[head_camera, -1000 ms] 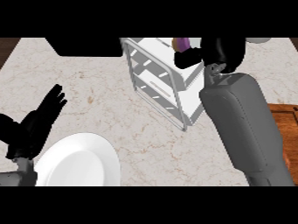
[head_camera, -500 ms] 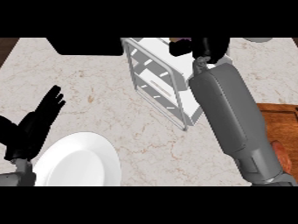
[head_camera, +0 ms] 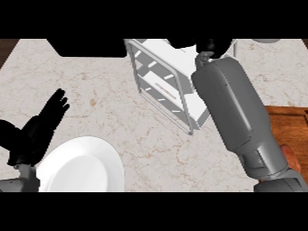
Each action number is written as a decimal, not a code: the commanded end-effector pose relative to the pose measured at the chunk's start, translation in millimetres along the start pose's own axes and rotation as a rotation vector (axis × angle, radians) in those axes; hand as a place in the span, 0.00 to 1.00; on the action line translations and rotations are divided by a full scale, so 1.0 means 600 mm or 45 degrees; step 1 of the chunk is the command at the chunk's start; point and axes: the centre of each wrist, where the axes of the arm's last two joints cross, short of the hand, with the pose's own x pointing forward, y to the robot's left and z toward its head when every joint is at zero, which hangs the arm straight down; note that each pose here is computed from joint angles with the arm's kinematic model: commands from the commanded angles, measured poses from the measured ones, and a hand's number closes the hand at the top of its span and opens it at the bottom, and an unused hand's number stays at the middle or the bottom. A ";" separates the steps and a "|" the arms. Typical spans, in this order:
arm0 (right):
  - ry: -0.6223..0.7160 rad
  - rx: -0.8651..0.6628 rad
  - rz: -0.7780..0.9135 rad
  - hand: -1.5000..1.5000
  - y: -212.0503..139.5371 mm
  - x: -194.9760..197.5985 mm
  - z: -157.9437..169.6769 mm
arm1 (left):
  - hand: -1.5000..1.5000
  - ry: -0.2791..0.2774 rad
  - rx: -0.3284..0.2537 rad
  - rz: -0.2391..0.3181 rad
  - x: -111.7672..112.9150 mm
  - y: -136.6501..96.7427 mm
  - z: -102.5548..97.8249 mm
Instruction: Pick the can from the cutting board and place it in the tiered basket
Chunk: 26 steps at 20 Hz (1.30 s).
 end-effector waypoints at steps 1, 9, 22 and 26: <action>0.038 -0.080 -0.197 0.00 -0.016 -0.001 -0.005 | 0.50 -0.003 0.026 0.003 0.005 -0.036 -0.012; 0.158 -0.255 -0.627 0.00 -0.096 -0.014 -0.036 | 0.50 0.010 0.030 0.000 0.007 0.014 0.008; 0.197 -0.588 -0.647 0.00 -0.344 -0.149 -0.016 | 0.50 0.007 0.071 -0.008 0.007 0.014 0.007; 0.192 -0.636 -0.638 0.00 -0.414 -0.209 0.026 | 0.50 0.014 0.041 -0.004 0.001 0.024 0.008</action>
